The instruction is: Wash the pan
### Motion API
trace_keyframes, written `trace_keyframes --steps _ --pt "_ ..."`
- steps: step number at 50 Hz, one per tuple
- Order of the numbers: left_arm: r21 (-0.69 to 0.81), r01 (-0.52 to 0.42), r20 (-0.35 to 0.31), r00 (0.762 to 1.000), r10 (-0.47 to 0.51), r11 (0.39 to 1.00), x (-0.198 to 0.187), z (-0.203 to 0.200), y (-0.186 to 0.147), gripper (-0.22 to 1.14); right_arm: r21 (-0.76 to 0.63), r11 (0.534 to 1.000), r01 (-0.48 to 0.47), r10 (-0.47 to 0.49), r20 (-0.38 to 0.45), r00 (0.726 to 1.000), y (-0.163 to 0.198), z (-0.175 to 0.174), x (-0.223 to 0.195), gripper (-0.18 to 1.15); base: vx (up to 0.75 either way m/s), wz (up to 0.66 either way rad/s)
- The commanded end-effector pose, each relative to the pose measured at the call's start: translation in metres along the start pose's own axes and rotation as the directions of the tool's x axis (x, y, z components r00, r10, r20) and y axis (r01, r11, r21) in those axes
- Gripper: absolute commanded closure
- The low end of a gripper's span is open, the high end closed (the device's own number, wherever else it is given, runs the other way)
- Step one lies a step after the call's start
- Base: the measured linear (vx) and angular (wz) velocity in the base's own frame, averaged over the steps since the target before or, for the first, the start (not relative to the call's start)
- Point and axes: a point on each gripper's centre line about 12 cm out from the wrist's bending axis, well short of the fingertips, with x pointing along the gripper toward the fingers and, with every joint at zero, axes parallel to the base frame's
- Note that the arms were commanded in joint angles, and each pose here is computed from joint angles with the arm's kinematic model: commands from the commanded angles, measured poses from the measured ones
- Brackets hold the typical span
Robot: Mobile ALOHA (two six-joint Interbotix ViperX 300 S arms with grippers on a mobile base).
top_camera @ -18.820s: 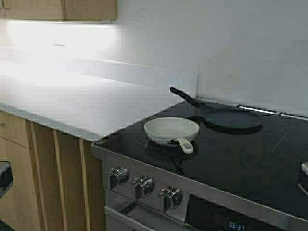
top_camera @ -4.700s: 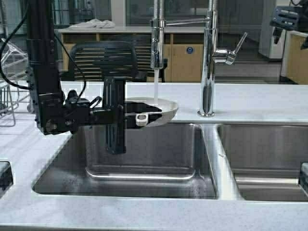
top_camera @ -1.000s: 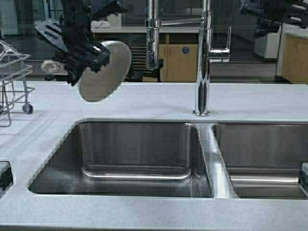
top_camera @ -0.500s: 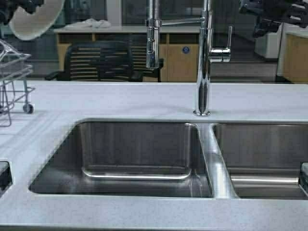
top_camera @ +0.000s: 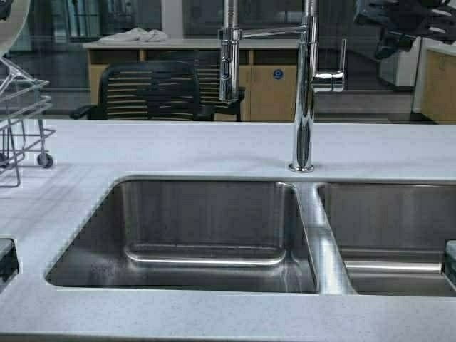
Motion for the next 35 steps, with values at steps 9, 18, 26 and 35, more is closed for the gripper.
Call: trace_keyframes --steps 9,18,26,35 --pt "-0.026 -0.043 -0.115 0.993 0.039 0.999 0.023 -0.037 0.017 0.89 -0.007 1.0 -0.006 0.007 0.025 1.0 0.003 0.009 0.005 0.92 0.0 0.0" --pt "-0.056 -0.018 -0.146 0.989 0.01 0.998 0.035 -0.057 0.014 0.89 -0.007 1.0 -0.005 0.005 0.018 1.0 0.002 0.007 0.007 0.92 0.0 0.0" --pt "-0.052 -0.01 -0.221 0.975 -0.002 0.999 0.05 -0.069 0.011 0.89 -0.007 1.0 -0.004 0.004 0.016 1.0 0.002 0.006 0.007 0.92 0.0 0.0" --pt "-0.046 -0.002 -0.274 0.962 -0.011 0.999 0.064 -0.073 0.009 0.89 -0.007 1.0 -0.005 0.005 0.018 1.0 0.002 0.007 0.007 0.92 0.0 0.0"
